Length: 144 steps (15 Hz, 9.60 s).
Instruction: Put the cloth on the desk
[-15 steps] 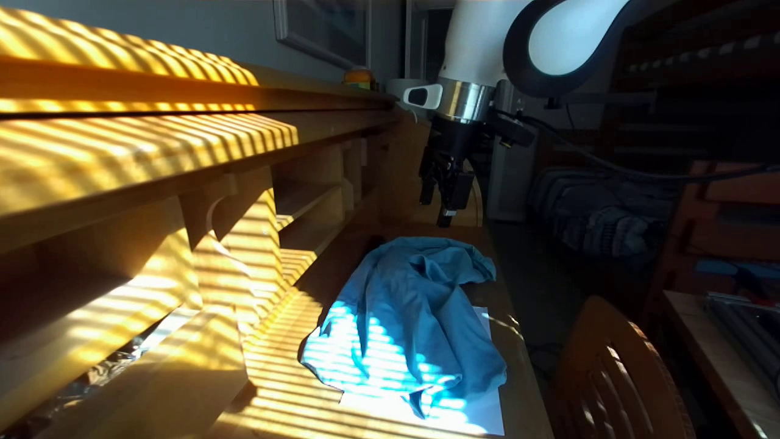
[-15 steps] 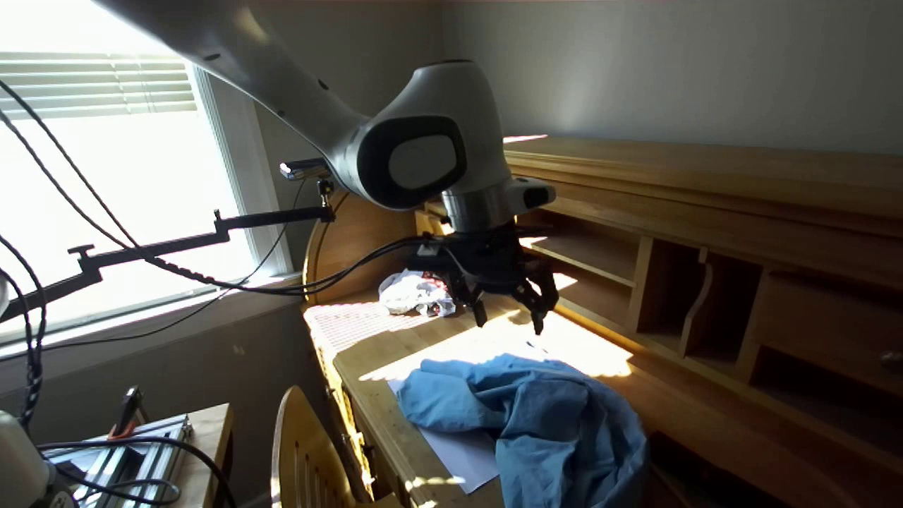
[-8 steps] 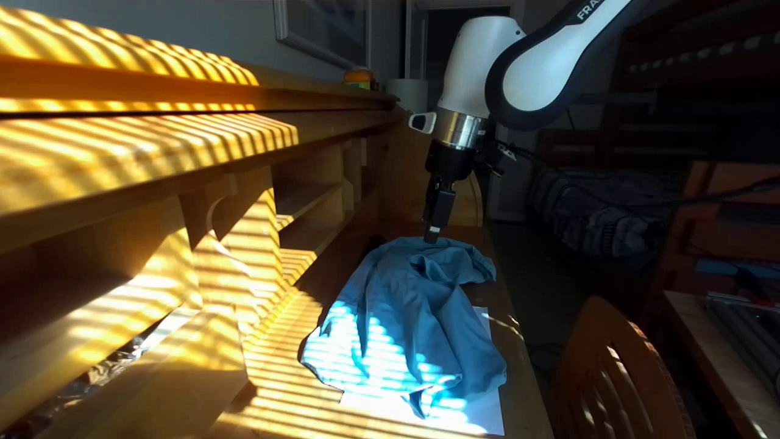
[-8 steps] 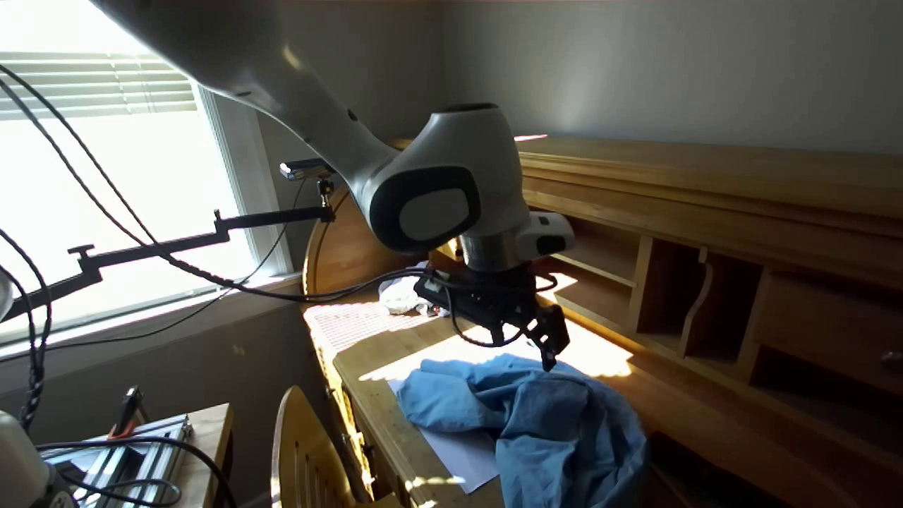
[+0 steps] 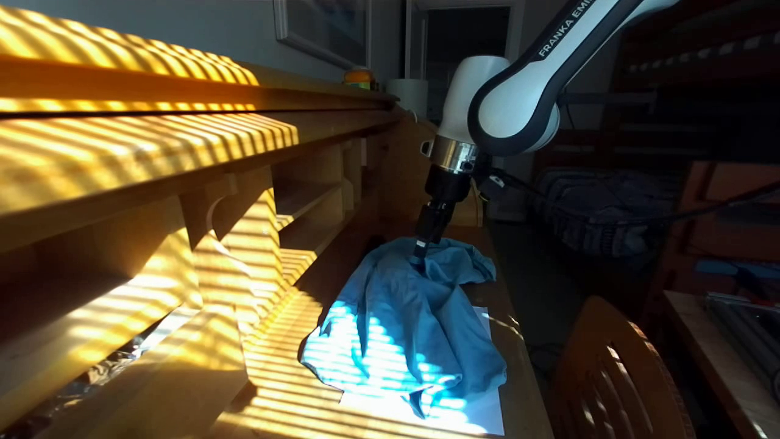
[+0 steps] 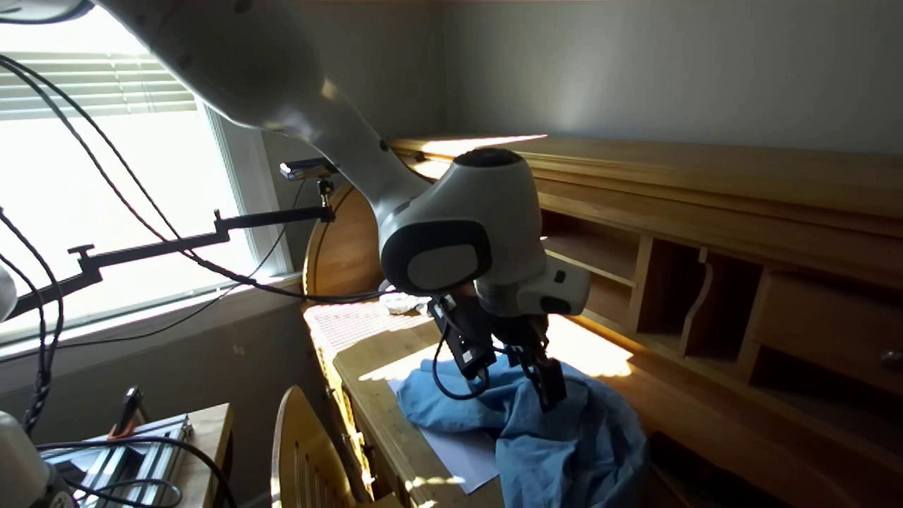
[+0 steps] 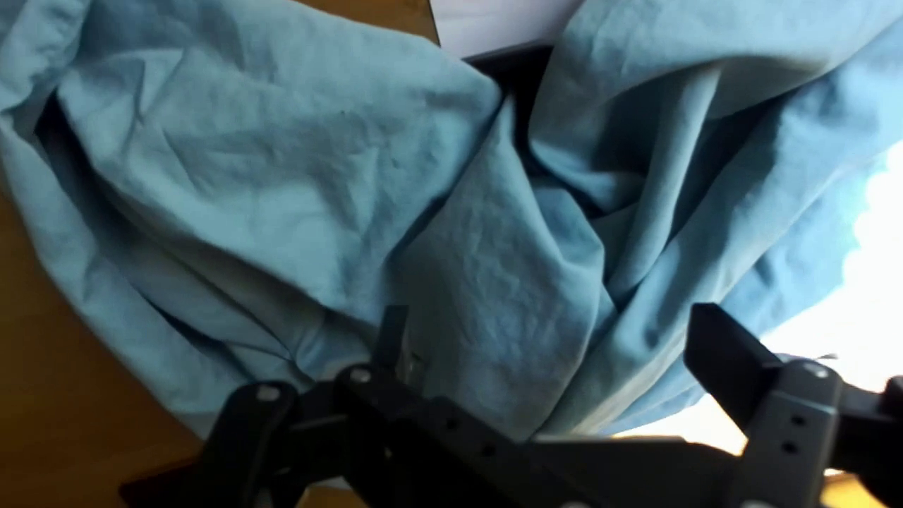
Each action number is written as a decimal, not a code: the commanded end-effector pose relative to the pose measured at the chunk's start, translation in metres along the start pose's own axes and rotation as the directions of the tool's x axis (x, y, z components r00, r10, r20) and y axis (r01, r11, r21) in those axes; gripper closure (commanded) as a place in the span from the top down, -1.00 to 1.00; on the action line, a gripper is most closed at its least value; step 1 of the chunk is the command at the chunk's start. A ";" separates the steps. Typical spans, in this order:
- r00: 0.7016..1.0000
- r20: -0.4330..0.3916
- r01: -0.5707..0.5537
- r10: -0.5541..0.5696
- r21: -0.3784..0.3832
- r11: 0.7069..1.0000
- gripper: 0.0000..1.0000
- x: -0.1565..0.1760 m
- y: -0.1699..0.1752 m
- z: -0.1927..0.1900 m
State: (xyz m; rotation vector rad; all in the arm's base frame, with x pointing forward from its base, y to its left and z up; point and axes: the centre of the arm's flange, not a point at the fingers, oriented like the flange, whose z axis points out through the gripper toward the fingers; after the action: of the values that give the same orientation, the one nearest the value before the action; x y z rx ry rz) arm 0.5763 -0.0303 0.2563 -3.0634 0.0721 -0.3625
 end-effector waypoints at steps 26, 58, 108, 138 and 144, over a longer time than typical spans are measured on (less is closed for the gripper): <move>0.965 -0.114 0.249 -0.238 0.089 0.964 -0.99 0.025 -0.083 -0.112; 0.852 0.095 0.501 -0.515 0.135 0.855 0.65 0.026 -0.079 -0.081; 0.605 -0.054 0.758 -0.795 0.344 0.554 -0.99 0.041 -0.167 -0.063; 0.845 0.164 0.520 -0.508 -0.030 0.854 0.36 0.025 -0.187 -0.007; 0.968 0.164 0.213 -0.189 -0.142 0.967 1.00 0.028 -0.133 -0.012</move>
State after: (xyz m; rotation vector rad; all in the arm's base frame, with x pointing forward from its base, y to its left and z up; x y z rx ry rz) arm 0.6229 0.1188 0.2785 -3.1977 -0.4526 -0.1469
